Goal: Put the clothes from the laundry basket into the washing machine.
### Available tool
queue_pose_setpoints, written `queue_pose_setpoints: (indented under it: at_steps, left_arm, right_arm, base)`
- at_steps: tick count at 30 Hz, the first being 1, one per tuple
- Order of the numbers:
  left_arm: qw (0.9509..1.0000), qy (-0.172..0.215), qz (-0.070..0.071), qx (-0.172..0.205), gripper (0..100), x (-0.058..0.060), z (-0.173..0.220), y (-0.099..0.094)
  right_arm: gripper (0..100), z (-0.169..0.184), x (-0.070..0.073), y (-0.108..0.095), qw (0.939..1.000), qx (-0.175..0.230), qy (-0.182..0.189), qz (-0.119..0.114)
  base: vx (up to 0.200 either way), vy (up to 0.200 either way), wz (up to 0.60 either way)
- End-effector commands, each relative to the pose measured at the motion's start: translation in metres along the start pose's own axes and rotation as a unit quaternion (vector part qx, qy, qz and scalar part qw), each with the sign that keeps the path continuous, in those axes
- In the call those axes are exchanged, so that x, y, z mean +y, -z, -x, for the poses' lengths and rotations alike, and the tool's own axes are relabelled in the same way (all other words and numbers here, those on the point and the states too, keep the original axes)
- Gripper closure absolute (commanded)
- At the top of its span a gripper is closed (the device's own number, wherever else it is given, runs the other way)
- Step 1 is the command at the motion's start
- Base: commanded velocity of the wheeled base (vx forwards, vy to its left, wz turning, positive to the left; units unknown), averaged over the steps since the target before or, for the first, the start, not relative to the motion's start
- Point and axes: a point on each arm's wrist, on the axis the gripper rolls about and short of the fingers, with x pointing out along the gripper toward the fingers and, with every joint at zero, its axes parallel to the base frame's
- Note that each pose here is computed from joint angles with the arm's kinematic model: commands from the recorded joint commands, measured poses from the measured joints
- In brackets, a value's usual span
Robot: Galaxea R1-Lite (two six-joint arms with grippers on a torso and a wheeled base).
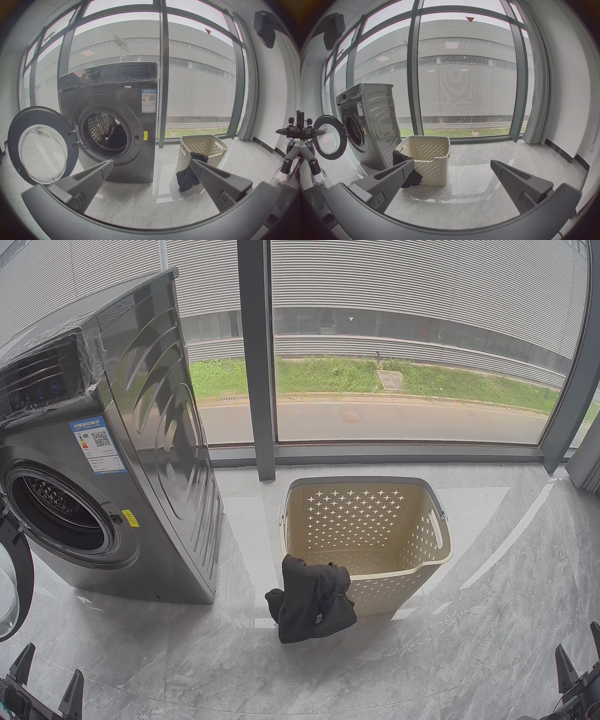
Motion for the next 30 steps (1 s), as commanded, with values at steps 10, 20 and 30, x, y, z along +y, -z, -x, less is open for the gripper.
queue_pose_setpoints:
  at_steps: [10,20,30]
  left_arm:
    - [1.0000,0.000,0.001,0.001,0,0.0001,-0.0001,0.0052]
    - [1.0000,0.000,0.001,0.001,0,0.0001,-0.0001,0.0052]
    - [1.0000,0.000,0.001,0.001,0,0.0001,-0.0001,0.0052]
  right_arm:
    - [0,-0.0005,0.0000,0.0050,1.0000,0.003,-0.001,0.000]
    - [0,-0.0005,0.0000,0.0050,1.0000,0.003,-0.001,0.000]
    - [0,-0.0005,0.0000,0.0050,1.0000,0.003,-0.001,0.000]
  base:
    - [0.000,-0.060,0.00]
    - [0.000,-0.060,0.00]
    - [0.000,0.000,0.00]
